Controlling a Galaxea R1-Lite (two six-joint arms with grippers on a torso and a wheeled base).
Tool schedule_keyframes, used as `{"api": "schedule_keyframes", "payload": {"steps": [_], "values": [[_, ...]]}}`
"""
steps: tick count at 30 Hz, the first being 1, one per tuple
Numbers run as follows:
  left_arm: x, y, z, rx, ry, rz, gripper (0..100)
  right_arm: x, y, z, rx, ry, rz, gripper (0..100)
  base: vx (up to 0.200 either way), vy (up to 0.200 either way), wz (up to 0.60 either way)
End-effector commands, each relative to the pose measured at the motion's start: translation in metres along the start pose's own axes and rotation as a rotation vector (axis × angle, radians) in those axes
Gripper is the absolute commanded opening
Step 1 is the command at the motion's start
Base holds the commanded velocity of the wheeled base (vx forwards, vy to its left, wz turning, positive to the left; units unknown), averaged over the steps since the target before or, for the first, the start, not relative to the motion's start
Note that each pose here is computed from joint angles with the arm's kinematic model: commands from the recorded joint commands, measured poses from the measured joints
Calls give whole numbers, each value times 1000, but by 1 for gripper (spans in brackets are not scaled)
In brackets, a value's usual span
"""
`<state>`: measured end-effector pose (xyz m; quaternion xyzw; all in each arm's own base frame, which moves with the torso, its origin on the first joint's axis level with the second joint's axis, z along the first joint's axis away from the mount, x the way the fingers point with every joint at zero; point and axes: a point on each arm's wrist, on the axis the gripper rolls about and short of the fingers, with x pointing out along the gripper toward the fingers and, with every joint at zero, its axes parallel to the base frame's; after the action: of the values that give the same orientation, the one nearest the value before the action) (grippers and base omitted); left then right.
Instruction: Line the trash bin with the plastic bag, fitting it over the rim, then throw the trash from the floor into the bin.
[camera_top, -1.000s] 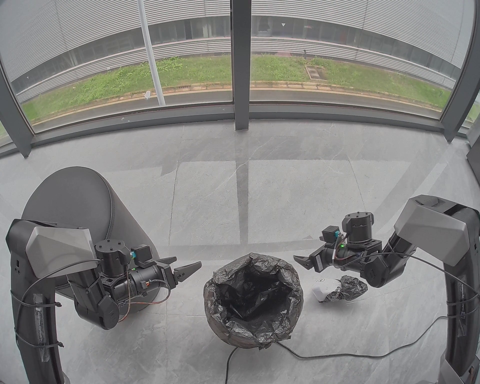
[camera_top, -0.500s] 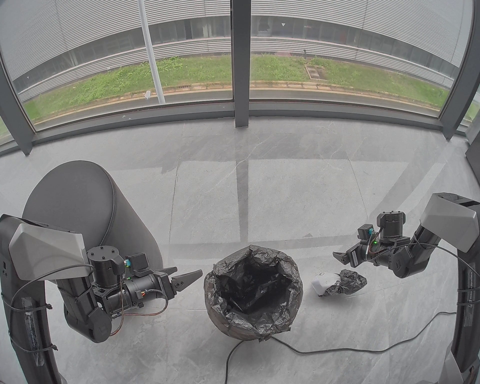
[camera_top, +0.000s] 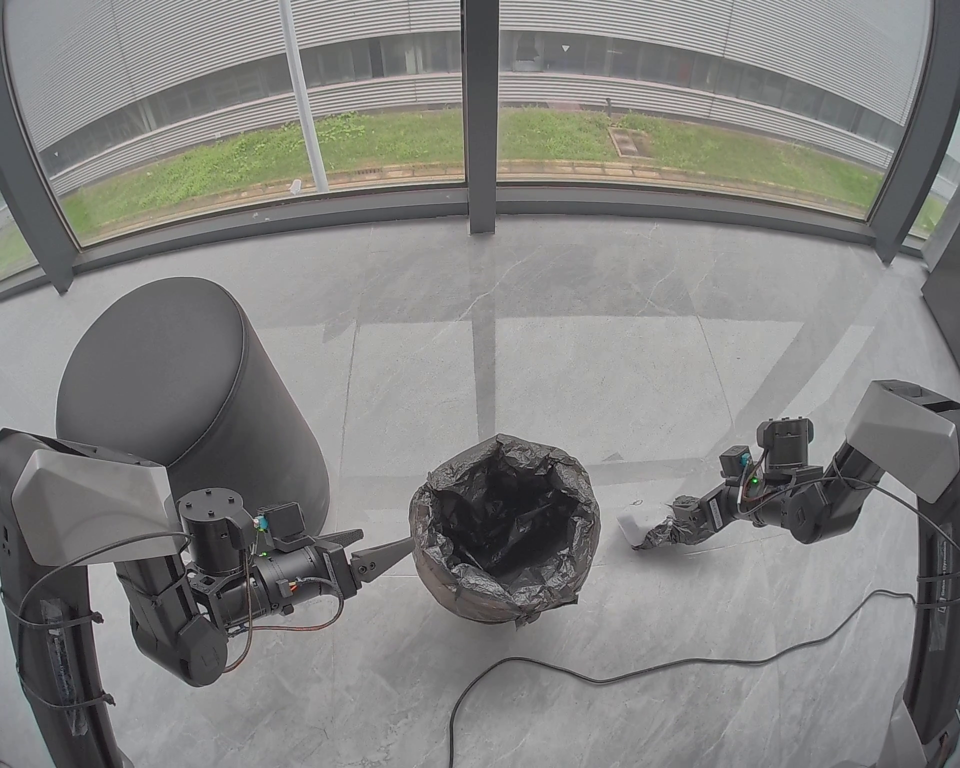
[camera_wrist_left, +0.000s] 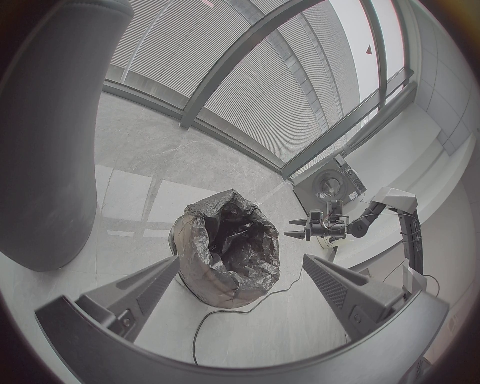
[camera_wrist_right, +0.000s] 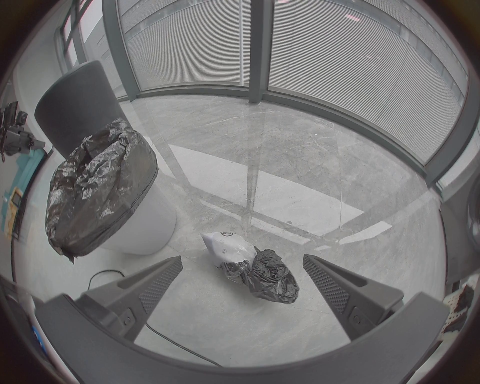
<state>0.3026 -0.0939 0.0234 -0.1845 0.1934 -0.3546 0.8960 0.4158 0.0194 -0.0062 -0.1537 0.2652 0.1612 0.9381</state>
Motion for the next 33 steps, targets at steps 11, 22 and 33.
{"api": "schedule_keyframes", "payload": {"steps": [11,22,33], "values": [[2,-2,-5,2,9,16,100,54,-57,32,-350,90,42,100,0,0,0],[0,-2,-2,4,-18,70,100,129,-32,-6,-484,81,127,100,0,0,0],[-13,-6,2,-4,-35,106,100,159,-14,-65,-478,178,213,100,0,0,0]]}}
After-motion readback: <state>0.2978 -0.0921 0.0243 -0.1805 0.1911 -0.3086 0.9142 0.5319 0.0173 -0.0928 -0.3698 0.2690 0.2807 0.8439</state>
